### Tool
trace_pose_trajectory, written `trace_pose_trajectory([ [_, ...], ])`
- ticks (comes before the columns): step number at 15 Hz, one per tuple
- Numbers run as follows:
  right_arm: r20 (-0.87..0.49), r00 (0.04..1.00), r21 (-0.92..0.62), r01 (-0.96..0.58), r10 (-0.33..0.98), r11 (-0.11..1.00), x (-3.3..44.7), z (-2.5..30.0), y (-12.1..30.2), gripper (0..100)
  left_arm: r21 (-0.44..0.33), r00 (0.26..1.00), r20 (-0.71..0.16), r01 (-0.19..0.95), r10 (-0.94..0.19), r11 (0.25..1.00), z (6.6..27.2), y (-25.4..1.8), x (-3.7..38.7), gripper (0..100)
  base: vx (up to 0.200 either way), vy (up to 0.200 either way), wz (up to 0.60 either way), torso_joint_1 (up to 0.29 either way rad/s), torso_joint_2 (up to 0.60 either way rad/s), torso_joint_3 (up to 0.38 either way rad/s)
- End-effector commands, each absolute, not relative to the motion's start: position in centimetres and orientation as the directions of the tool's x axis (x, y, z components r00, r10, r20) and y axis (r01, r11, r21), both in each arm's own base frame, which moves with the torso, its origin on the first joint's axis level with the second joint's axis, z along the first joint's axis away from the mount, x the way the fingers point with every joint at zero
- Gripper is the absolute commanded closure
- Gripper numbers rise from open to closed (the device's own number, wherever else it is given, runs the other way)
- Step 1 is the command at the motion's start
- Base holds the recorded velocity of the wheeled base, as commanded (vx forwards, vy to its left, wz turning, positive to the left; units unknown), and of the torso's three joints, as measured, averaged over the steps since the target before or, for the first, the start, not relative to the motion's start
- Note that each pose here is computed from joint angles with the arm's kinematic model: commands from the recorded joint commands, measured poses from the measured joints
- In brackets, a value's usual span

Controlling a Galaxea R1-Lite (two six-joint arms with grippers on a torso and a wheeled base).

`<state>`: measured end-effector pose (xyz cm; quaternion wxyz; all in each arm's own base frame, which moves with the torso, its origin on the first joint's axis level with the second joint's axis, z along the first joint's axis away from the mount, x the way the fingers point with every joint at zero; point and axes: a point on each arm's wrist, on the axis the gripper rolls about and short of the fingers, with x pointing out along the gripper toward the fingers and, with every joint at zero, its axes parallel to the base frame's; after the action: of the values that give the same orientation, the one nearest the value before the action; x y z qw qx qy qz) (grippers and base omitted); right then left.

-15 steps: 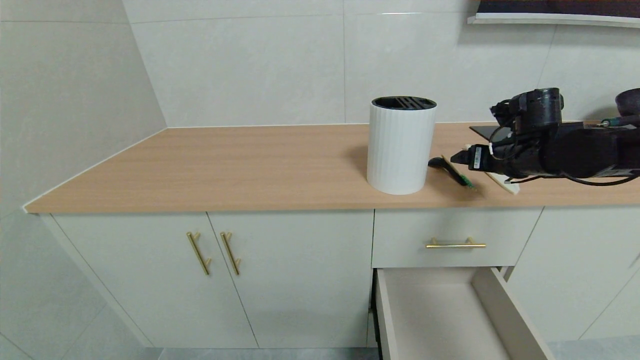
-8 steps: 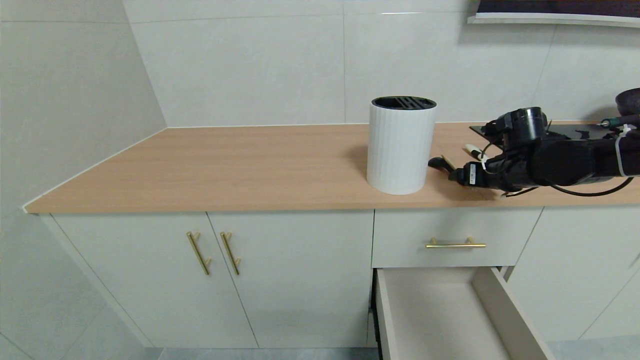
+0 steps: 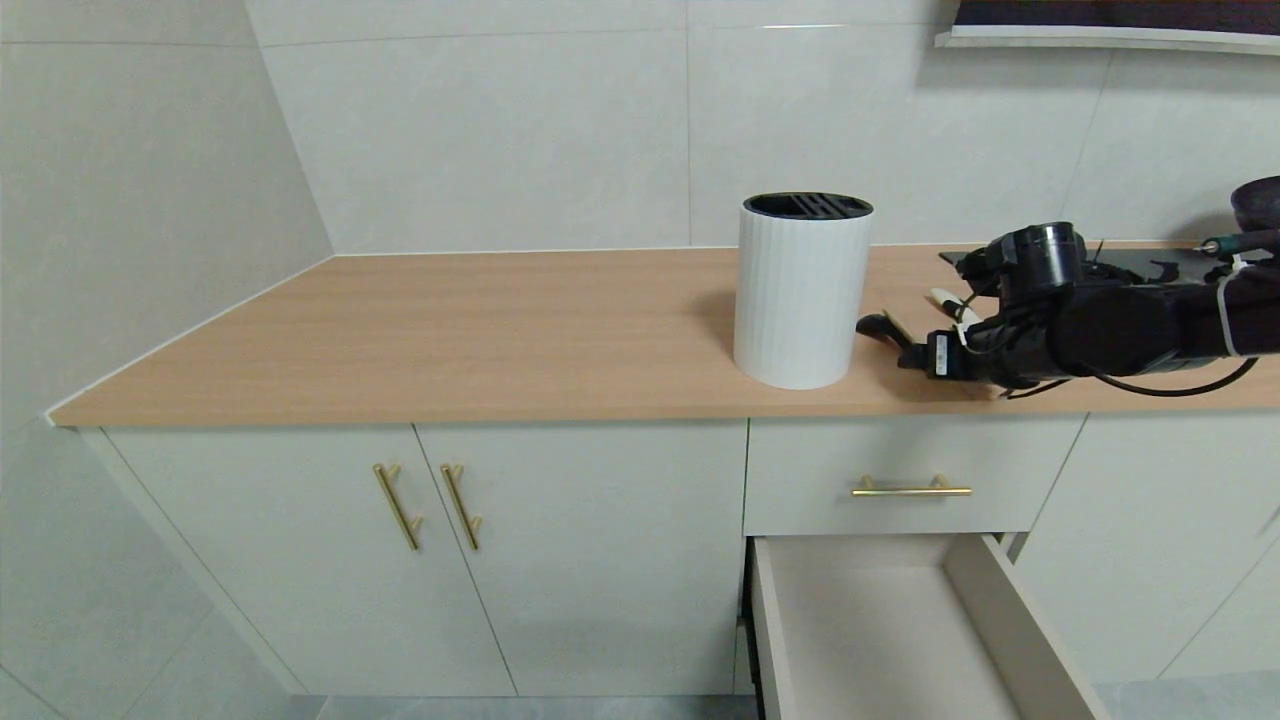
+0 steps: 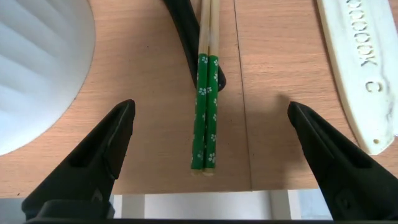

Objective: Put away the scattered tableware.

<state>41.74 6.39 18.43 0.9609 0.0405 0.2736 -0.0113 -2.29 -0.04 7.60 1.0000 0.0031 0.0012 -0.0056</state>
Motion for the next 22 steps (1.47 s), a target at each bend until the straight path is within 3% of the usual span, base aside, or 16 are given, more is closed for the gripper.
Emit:
trace_pose_trajectory([
  [1, -0.529, 0.849, 0.071, 0.044, 0.000, 0.996, 41.8, 18.4, 6.4, 100, 0.006, 1.000, -0.005, 0.011, -0.011, 1.000, 7.5, 0.0, -2.3, 0, 0.000, 0.000, 0.00, 0.000, 0.00, 0.000],
  [6, -0.521, 0.853, 0.073, 0.043, 0.001, 0.996, 41.5, 18.8, 6.4, 100, 0.006, 1.000, -0.003, 0.011, -0.011, 1.000, 7.6, 0.0, -2.3, 0, 0.000, 0.000, 0.00, 0.000, 0.00, 0.000],
  [9, -0.485, 0.874, 0.074, 0.069, -0.025, 0.995, 40.0, 20.8, 6.1, 100, 0.006, 1.000, -0.003, 0.011, -0.011, 1.000, 7.6, 0.0, -2.3, 0, 0.000, 0.000, 0.00, 0.000, 0.00, 0.000],
  [13, -0.426, 0.905, 0.107, 0.058, -0.007, 0.993, 31.8, 25.1, 5.1, 100, 0.006, 1.000, -0.003, 0.011, -0.011, 1.000, 7.6, 0.0, -2.3, 0, 0.000, 0.000, 0.00, 0.000, 0.00, 0.000],
  [16, -0.407, 0.913, 0.130, 0.032, 0.024, 0.991, 26.3, 26.0, 4.2, 100, 0.006, 1.000, -0.003, 0.011, -0.011, 1.000, 7.6, 0.0, -2.3, 0, 0.000, 0.000, 0.00, 0.000, 0.00, 0.000],
  [19, -0.456, 0.881, 0.169, -0.056, 0.128, 0.984, 19.3, 25.9, 3.2, 100, 0.006, 1.000, -0.005, 0.011, -0.011, 1.000, 7.5, 0.0, -2.3, 0, 0.000, 0.000, 0.00, 0.000, 0.00, 0.000],
  [22, -0.509, 0.797, 0.265, -0.215, 0.326, 0.940, 14.7, 25.6, 3.0, 100, 0.006, 1.000, -0.003, 0.011, -0.011, 1.000, 7.6, 0.0, -2.3, 0, 0.000, 0.000, 0.00, 0.000, 0.00, 0.000],
])
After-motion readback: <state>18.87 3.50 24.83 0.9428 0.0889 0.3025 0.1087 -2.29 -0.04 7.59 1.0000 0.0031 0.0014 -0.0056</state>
